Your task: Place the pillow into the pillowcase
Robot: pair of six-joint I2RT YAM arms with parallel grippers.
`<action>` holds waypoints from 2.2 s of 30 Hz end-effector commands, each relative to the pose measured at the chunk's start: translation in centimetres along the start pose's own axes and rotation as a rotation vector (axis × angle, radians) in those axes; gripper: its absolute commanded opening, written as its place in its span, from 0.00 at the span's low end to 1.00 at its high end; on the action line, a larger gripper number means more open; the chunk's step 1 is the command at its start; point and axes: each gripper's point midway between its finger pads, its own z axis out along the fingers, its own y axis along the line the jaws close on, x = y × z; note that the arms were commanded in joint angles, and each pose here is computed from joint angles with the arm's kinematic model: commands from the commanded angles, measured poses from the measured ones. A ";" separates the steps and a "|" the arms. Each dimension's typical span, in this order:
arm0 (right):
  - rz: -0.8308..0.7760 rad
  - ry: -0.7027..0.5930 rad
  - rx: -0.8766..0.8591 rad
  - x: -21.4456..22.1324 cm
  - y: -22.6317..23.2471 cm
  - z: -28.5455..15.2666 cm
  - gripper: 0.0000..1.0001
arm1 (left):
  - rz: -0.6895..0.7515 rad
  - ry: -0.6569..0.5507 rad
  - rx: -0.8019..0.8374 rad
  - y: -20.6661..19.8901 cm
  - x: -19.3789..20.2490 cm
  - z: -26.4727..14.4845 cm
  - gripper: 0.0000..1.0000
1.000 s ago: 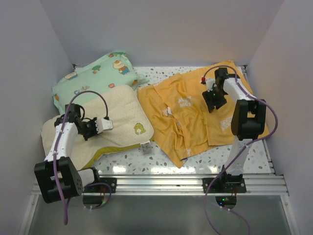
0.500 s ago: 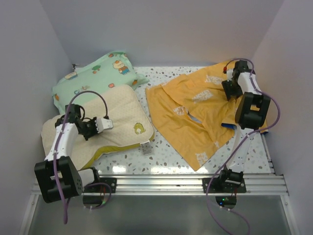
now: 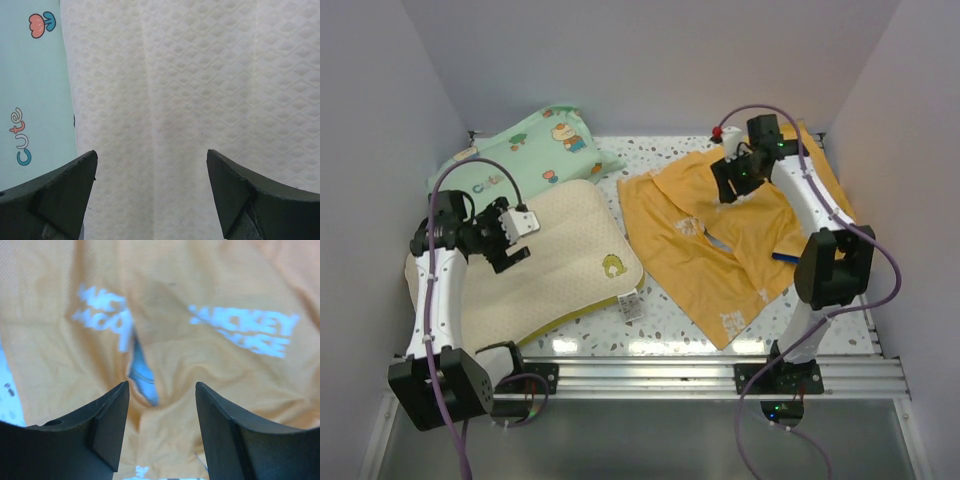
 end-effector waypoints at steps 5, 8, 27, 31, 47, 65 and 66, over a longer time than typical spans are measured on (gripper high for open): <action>-0.053 0.107 -0.048 4.0 5.5 5.5 0.55 | -0.102 -0.083 0.004 -0.2 -1.5 0.1 0.93; -0.066 0.138 -0.039 4.9 6.0 7.7 0.55 | -0.107 -0.088 -0.002 0.0 -1.5 0.2 0.93; -0.074 0.155 0.057 5.7 5.0 14.1 0.39 | -0.126 -0.056 -0.025 0.2 -0.4 0.7 0.94; -0.064 0.123 0.058 3.9 5.1 11.8 0.22 | -0.120 -0.065 -0.026 0.3 -0.8 0.5 0.94; -0.110 0.102 0.055 1.6 4.8 8.5 0.00 | -0.095 -0.089 0.003 0.9 -1.4 0.7 0.95; -0.201 0.019 0.213 -1.3 2.4 2.3 0.00 | -0.087 -0.088 -0.002 1.3 -1.1 1.2 0.95; -0.208 0.027 0.232 -1.3 1.9 2.5 0.00 | -0.093 -0.084 0.000 1.3 -1.0 1.3 0.95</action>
